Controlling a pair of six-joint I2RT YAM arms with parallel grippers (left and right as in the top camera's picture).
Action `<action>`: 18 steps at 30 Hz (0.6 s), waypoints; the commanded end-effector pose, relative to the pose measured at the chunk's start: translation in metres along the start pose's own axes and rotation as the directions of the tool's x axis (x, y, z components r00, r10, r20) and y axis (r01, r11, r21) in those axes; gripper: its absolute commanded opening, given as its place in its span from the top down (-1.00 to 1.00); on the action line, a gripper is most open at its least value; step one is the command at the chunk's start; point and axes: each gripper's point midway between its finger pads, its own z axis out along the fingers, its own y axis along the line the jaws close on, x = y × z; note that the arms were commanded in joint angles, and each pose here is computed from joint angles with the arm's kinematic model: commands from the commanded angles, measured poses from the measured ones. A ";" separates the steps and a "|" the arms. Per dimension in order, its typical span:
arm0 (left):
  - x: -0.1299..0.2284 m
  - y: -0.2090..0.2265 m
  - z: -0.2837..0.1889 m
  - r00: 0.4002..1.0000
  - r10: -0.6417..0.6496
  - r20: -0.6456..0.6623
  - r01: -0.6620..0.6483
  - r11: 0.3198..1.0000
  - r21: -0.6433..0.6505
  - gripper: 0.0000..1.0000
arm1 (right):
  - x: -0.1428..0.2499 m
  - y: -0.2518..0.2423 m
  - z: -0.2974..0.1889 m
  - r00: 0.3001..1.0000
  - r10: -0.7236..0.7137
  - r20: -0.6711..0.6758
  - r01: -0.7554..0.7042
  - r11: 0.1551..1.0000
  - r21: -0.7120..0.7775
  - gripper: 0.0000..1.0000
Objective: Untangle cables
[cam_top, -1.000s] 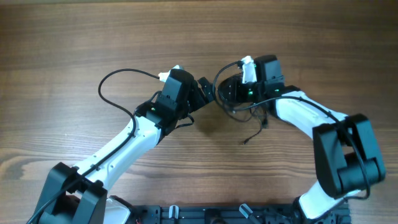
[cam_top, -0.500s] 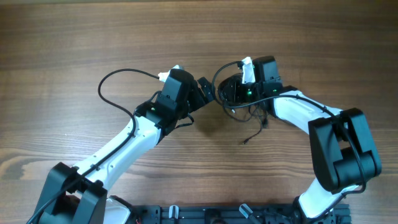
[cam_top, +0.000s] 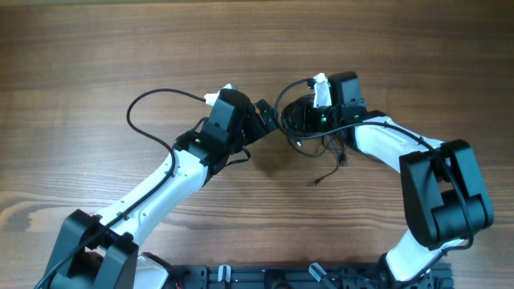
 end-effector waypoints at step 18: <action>0.012 -0.030 -0.001 0.995 0.015 -0.099 0.000 0.989 0.148 -1.00 | -0.044 0.153 -0.188 0.939 -0.138 0.315 0.236 0.925 -0.299 0.90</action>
